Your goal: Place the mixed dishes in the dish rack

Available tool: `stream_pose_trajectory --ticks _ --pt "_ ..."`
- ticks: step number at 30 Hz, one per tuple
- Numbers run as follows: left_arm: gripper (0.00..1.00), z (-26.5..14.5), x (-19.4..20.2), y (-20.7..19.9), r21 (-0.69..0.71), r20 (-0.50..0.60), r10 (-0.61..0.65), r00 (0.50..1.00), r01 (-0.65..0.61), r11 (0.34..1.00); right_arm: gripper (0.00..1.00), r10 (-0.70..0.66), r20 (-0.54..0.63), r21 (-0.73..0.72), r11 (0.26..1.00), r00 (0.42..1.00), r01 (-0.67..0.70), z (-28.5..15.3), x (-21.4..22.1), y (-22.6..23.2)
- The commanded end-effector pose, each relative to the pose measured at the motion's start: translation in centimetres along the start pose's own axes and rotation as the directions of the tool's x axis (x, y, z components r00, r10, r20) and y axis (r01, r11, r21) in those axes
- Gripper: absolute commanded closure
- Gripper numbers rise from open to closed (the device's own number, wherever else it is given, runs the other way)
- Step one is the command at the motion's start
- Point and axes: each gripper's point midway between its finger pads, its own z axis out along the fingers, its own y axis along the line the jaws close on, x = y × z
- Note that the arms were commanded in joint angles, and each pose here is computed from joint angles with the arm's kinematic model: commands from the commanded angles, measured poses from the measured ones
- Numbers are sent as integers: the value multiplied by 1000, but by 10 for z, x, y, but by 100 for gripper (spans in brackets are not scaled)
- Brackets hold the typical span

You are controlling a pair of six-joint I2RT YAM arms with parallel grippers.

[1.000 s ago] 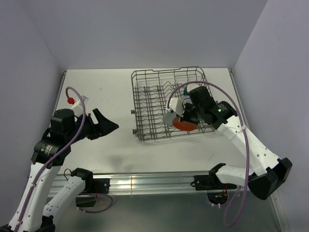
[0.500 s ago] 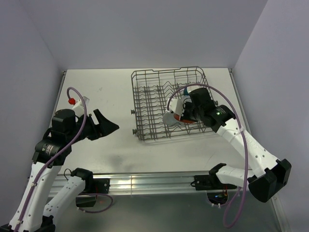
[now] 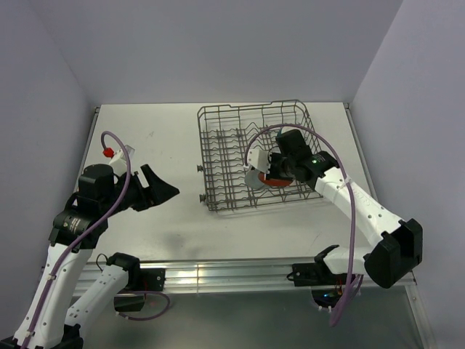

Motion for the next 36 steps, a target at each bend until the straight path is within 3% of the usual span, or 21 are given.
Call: stream_pose_trajectory --ticks 1,36 --pt "19 -1 -3 -5 27 18 8 1000 -8 1000 100 -25 55 49 999 998 22 2 -14 -20" --pt "19 0 4 -1 32 11 -11 1000 11 999 100 -8 9 -65 998 1000 8 42 1 15"
